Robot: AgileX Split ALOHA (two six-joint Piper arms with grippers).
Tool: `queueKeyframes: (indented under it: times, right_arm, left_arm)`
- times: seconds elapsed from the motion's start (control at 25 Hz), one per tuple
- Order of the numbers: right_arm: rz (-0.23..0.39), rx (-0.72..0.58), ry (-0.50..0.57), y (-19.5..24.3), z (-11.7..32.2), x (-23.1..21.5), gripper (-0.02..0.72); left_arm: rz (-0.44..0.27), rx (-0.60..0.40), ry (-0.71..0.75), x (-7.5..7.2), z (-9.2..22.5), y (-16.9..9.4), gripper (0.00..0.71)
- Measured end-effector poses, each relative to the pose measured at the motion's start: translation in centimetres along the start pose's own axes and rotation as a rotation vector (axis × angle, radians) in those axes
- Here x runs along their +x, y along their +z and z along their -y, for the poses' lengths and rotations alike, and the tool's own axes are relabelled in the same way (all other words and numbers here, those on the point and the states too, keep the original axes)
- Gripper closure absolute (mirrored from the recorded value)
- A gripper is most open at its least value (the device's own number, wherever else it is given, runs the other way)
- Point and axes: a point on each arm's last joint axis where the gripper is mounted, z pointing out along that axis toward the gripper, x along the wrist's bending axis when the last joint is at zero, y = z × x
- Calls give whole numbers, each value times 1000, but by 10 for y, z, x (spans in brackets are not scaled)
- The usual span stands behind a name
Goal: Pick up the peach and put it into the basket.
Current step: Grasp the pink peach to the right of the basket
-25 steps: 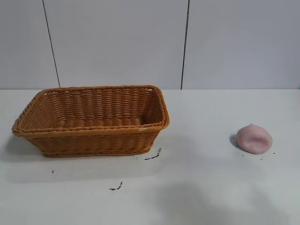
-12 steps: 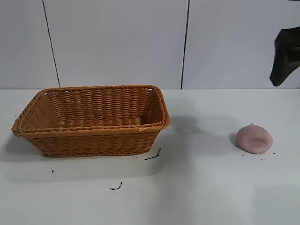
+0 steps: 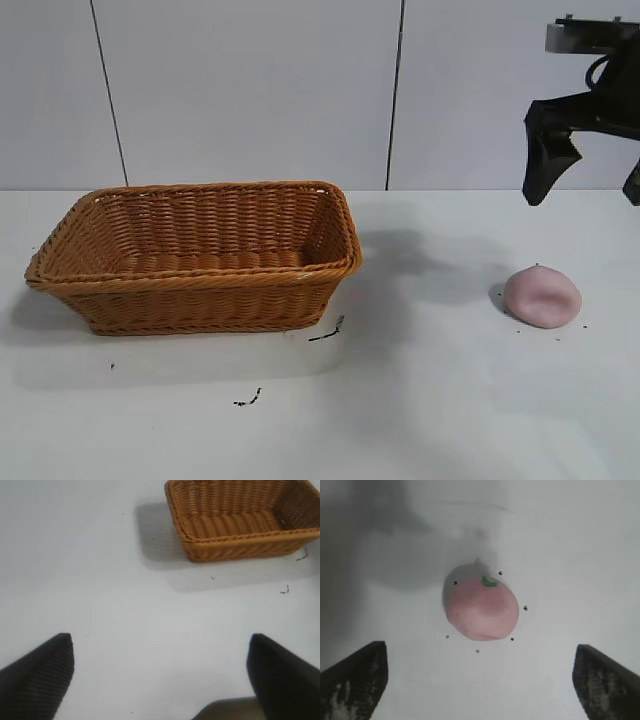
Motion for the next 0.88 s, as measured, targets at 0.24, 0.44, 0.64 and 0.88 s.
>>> queueKeyframes:
  times: [0.24, 0.44, 0.64, 0.88]
  right_arm:
    - [1, -54, -25, 24, -9, 8, 14]
    - [4, -7, -24, 54, -6, 5, 14]
    - [25, 67, -16, 100, 2, 1, 14]
    - [28, 93, -1, 121, 6, 0, 14]
  left_arm:
    - [0, 0, 0, 0, 0, 0, 18]
    - [0, 0, 0, 0, 0, 0, 18]
    - [0, 0, 0, 0, 0, 0, 18]
    - [0, 0, 0, 0, 0, 0, 18]
